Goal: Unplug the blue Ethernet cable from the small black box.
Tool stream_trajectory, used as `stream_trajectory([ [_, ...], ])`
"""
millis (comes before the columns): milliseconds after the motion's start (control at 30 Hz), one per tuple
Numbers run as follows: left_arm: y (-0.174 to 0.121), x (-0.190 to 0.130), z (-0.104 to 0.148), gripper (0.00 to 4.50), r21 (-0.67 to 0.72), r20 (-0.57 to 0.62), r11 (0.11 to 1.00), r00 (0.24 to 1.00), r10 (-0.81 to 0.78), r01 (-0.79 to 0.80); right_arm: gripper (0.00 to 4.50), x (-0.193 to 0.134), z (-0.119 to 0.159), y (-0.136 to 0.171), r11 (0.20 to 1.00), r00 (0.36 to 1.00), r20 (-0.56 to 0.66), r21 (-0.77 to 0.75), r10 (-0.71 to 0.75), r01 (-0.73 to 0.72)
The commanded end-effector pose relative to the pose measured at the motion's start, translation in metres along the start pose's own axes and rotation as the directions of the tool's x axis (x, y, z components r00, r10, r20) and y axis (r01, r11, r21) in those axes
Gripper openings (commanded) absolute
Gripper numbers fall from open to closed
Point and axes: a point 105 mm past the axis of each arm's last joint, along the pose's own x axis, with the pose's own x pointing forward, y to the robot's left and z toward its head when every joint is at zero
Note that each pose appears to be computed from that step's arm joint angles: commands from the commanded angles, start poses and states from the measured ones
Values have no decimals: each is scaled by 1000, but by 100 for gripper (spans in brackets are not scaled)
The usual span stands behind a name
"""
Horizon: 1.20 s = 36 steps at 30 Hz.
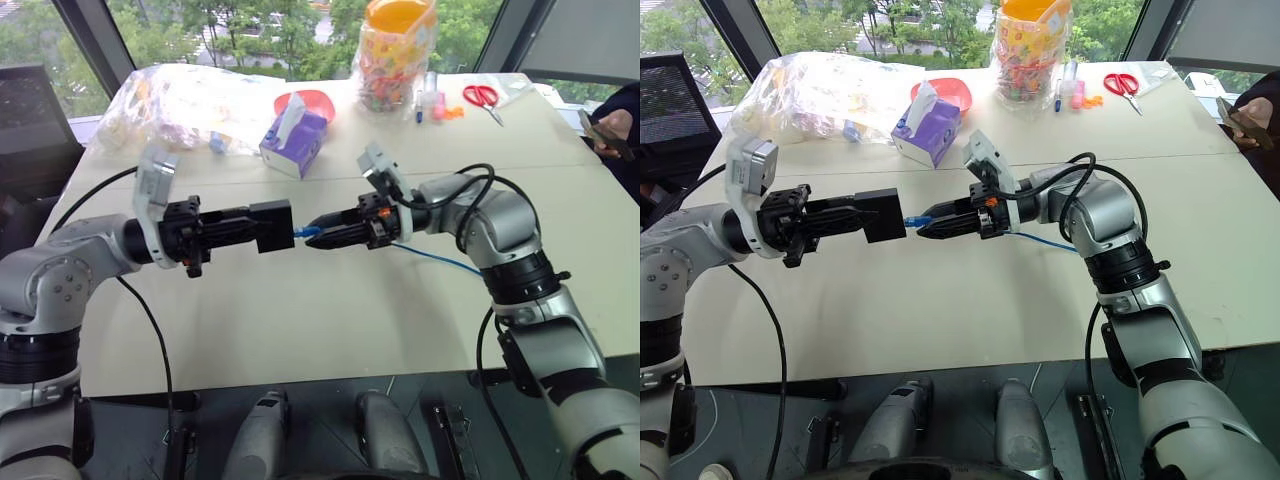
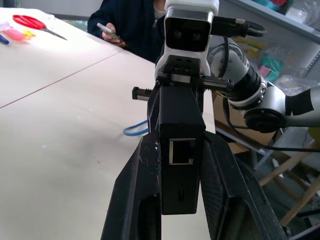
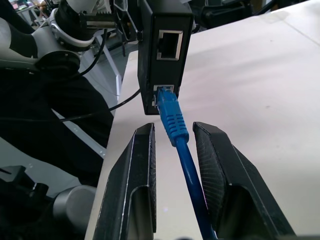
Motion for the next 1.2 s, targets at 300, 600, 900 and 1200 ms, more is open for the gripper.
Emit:
stream_trajectory([
  [300, -2, 2, 5, 48, 83, 0, 997, 1000, -4, 4, 123, 5, 22, 10, 997, 998, 15, -41, 63, -62],
  [600, -2, 2, 1, 48, 99, -17, 995, 1000, -5, 7, 123, 7, 22, 11, 997, 997, 8, -34, 72, -72],
  [900, -3, 4, 1, 48, 104, -17, 995, 1000, -9, 11, 123, 9, 20, 12, 997, 997, 3, -30, 77, -77],
  [1200, -3, 6, 1, 48, 112, -15, 994, 1000, -9, 11, 123, 11, 20, 12, 996, 997, -3, -25, 81, -81],
])
